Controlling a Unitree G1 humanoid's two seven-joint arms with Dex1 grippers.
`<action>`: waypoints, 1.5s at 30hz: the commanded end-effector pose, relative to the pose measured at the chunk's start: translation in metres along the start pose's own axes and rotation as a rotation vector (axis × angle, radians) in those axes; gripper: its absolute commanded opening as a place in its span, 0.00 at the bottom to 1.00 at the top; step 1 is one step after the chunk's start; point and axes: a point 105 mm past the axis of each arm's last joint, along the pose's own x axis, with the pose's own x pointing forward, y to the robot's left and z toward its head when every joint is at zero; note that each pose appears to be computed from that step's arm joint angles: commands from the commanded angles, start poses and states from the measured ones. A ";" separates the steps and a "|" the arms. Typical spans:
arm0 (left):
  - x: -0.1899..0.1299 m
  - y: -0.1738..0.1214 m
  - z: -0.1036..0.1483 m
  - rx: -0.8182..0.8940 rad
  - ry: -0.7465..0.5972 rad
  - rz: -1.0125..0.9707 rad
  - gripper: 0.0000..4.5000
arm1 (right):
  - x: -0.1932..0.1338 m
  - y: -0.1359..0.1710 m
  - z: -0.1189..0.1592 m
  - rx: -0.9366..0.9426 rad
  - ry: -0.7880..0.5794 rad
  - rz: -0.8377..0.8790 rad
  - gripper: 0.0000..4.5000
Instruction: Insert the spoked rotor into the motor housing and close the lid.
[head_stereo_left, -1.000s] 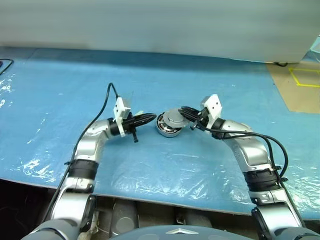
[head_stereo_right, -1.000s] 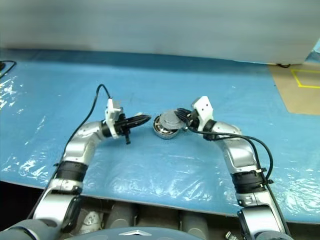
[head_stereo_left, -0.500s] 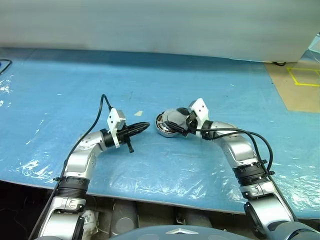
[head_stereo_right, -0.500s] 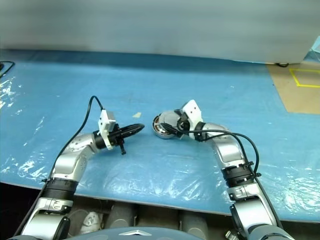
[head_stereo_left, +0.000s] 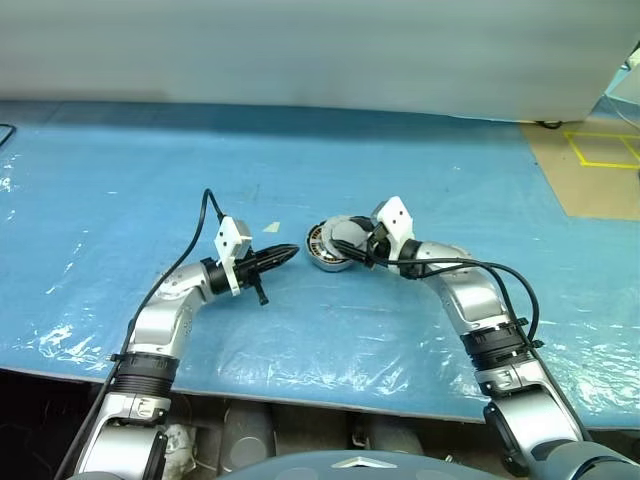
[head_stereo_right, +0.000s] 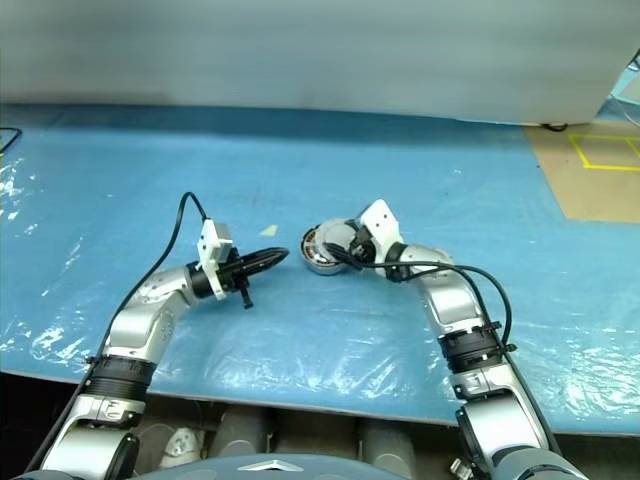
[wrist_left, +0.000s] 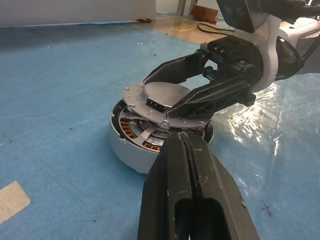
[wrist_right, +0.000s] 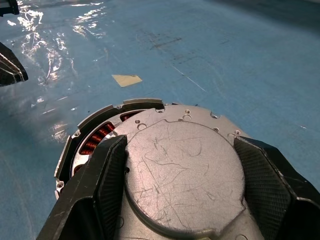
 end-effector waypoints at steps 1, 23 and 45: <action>-0.001 0.003 0.012 0.035 -0.036 0.003 0.00 | 0.004 0.009 0.007 -0.029 -0.003 0.030 0.67; -0.004 0.004 -0.003 0.007 -0.009 0.035 0.00 | 0.019 0.018 0.047 0.080 0.075 0.018 0.67; -0.007 0.007 -0.014 -0.011 0.012 0.053 0.00 | 0.029 0.027 0.005 0.109 0.318 -0.181 0.67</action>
